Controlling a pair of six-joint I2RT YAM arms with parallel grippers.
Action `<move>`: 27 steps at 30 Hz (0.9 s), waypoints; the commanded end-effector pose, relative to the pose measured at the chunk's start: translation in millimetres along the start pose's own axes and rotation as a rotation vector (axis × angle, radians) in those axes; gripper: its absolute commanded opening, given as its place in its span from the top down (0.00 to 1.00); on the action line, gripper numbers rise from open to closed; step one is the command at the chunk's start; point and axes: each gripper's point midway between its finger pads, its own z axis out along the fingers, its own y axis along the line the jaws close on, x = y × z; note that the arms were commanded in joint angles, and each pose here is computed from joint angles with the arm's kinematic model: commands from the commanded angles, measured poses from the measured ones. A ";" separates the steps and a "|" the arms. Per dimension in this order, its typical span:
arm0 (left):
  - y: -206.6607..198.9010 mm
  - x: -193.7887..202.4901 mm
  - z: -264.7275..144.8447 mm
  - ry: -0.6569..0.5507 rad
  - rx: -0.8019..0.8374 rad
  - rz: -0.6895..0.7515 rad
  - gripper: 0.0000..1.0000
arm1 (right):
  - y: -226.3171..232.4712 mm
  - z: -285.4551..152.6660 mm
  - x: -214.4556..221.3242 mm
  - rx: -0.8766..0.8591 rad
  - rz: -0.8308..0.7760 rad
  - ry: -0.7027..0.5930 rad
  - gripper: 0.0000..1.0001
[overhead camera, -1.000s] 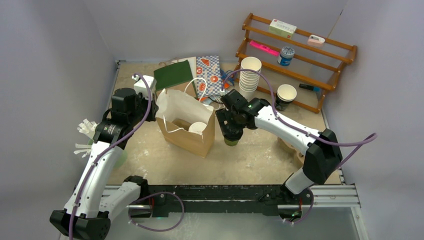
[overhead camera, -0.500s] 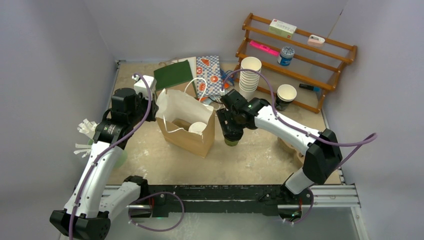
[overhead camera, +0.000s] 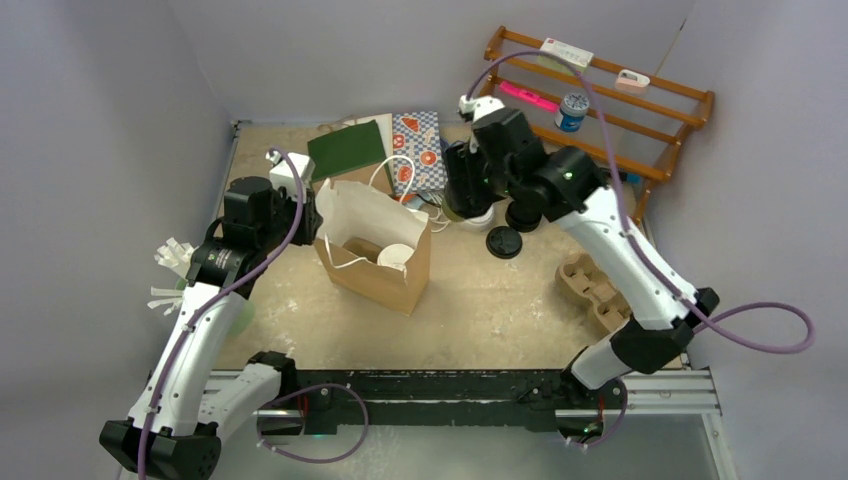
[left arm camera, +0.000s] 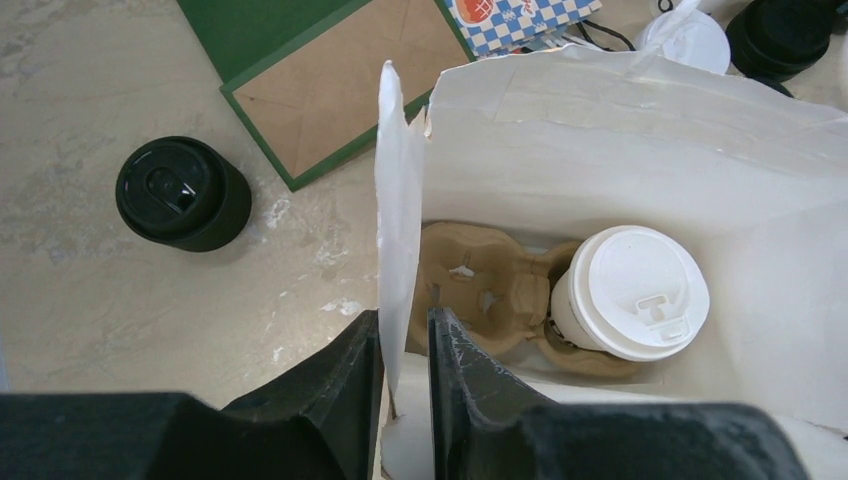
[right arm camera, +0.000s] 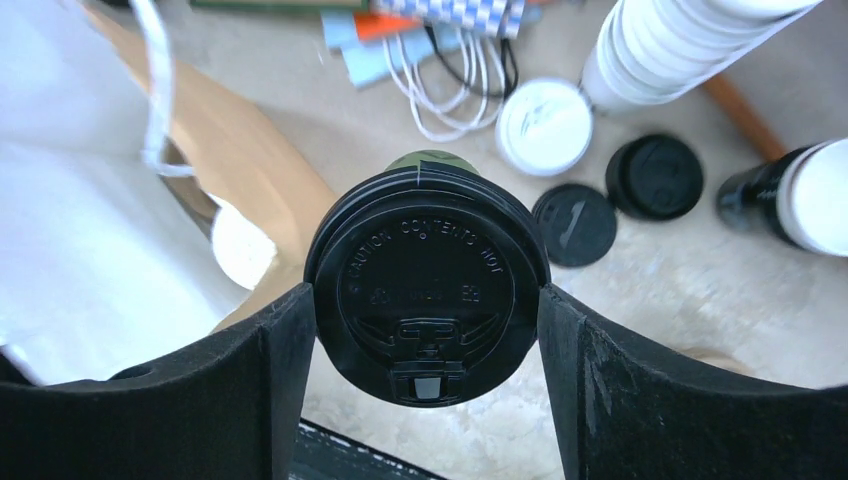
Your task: Pack the takeout coffee
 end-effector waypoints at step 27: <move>1.9 -35.6 19.5 0.056 0.019 0.085 0.51 | 121.3 -127.7 -83.1 -0.617 -0.128 -0.442 0.42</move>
